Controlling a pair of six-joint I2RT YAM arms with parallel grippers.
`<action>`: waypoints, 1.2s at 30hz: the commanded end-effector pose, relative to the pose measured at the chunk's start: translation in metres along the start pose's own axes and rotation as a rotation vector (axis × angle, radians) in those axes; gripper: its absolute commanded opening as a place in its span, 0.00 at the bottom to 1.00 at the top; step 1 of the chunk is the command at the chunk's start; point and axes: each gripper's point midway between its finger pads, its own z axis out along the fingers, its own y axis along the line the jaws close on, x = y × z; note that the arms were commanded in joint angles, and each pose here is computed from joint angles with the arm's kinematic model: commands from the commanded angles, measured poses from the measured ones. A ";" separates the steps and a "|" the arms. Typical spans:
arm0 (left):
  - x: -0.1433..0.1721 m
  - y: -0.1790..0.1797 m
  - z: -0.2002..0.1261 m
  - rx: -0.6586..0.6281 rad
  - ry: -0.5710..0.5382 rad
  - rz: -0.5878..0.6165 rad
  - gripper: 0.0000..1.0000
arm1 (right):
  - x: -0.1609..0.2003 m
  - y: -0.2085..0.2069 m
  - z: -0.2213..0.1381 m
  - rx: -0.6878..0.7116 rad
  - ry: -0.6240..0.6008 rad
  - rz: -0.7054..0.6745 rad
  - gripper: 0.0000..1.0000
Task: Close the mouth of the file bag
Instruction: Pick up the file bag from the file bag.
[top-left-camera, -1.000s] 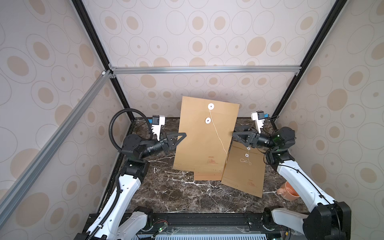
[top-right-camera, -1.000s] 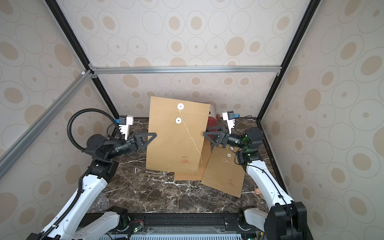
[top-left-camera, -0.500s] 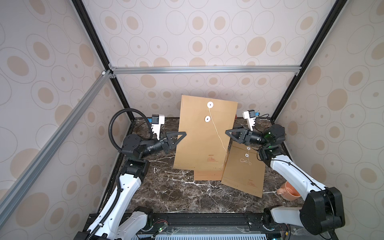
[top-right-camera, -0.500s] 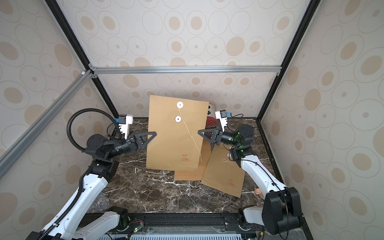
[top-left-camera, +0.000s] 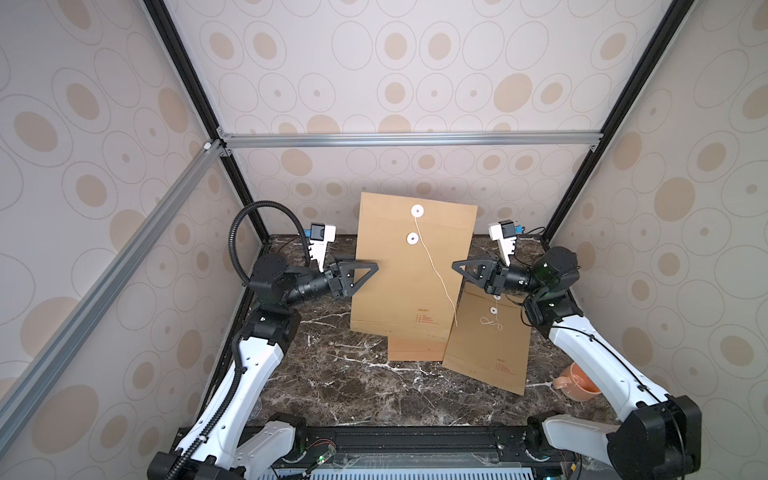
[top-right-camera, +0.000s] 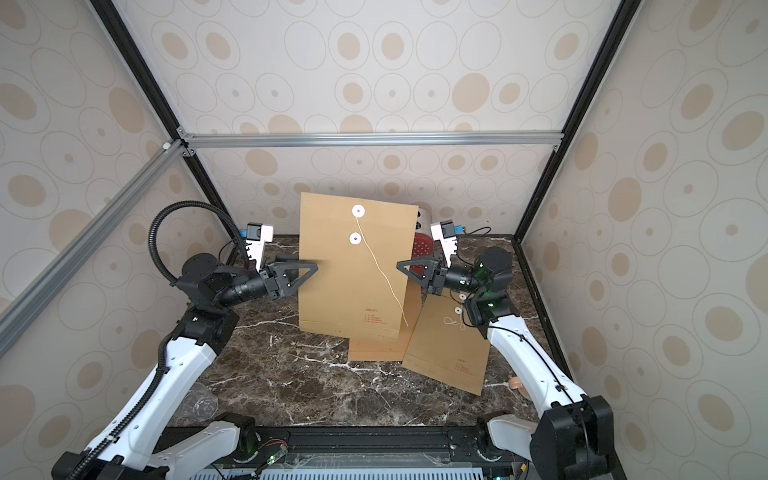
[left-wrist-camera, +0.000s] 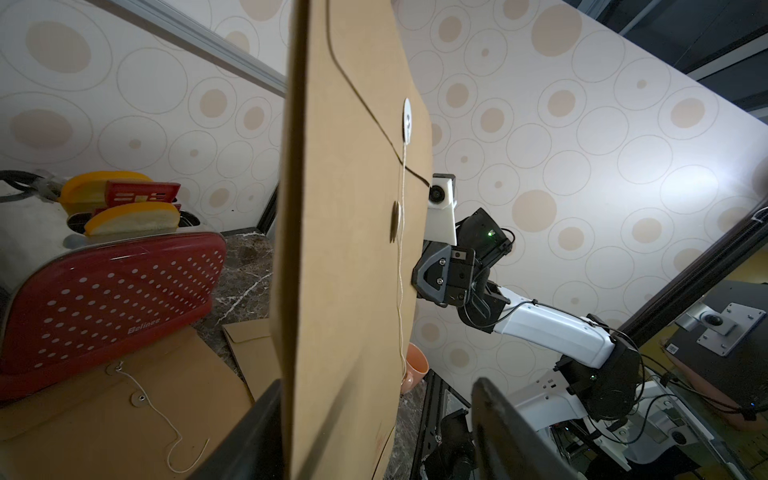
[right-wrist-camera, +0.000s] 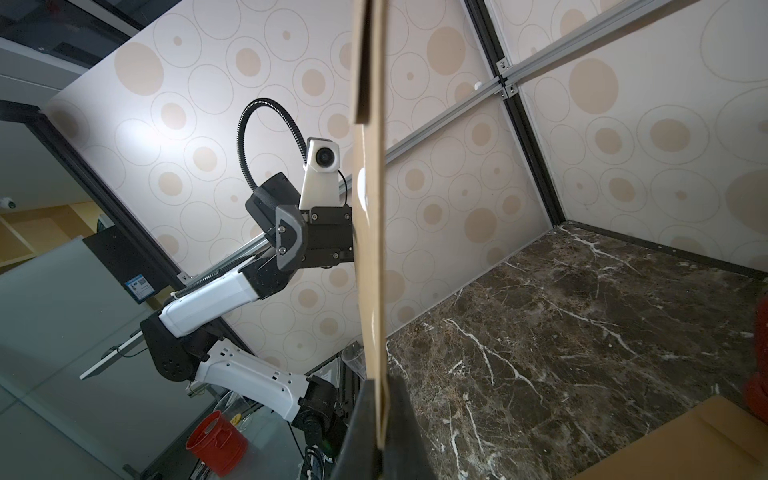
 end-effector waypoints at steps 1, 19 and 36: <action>-0.021 -0.021 0.002 0.042 -0.009 0.102 0.54 | -0.006 0.014 -0.001 -0.019 0.008 -0.045 0.00; -0.032 -0.011 0.012 0.033 -0.003 0.095 0.00 | 0.002 -0.003 0.001 0.032 0.035 -0.011 0.13; -0.066 -0.051 -0.001 0.021 -0.089 0.426 0.00 | 0.059 -0.038 -0.019 0.227 0.065 -0.167 0.54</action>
